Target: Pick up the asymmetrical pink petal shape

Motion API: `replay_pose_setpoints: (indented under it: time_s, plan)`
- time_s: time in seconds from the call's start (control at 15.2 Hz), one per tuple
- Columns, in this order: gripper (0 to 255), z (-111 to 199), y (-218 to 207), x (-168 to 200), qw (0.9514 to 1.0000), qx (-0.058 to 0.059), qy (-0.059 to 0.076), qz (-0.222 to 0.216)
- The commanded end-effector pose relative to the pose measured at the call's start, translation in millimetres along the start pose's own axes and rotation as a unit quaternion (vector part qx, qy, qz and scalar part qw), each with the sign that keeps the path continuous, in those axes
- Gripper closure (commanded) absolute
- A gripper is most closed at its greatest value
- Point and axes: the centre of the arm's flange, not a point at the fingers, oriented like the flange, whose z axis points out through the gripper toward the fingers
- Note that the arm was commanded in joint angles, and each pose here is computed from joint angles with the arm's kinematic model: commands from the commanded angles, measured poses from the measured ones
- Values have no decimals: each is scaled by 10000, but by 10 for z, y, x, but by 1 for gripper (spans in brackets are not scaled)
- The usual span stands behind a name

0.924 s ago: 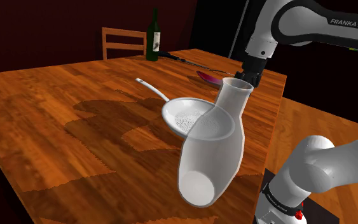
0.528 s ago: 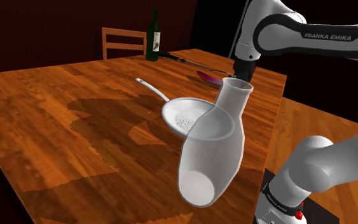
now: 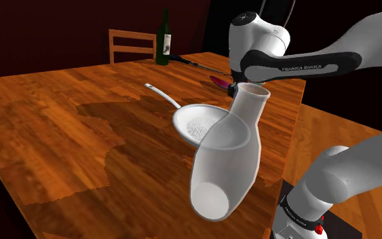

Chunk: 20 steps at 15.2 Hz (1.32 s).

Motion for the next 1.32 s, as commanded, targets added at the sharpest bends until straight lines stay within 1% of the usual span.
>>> replay_pose_setpoints:
  time_s: [0.0, 0.13, 0.26, 0.33, 0.79, 0.92, 0.99, 1.25]
  plan:
    - [0, 66, -67, 188, 9979, -596, 144, -226]
    - [0, 140, -109, 367, 9920, -1156, 266, -429]
    - [0, 214, -150, 547, 9825, -1711, 388, -630]
    - [0, 233, -160, 591, 9795, -1848, 418, -679]
    - [0, 532, -377, 576, 9795, -1848, 418, -679]
    - [0, 556, -395, 575, 9795, -1848, 418, -679]
    - [255, 556, -400, 571, 9795, -1848, 418, -679]
    - [255, 560, -406, 568, 9795, -1848, 418, -679]
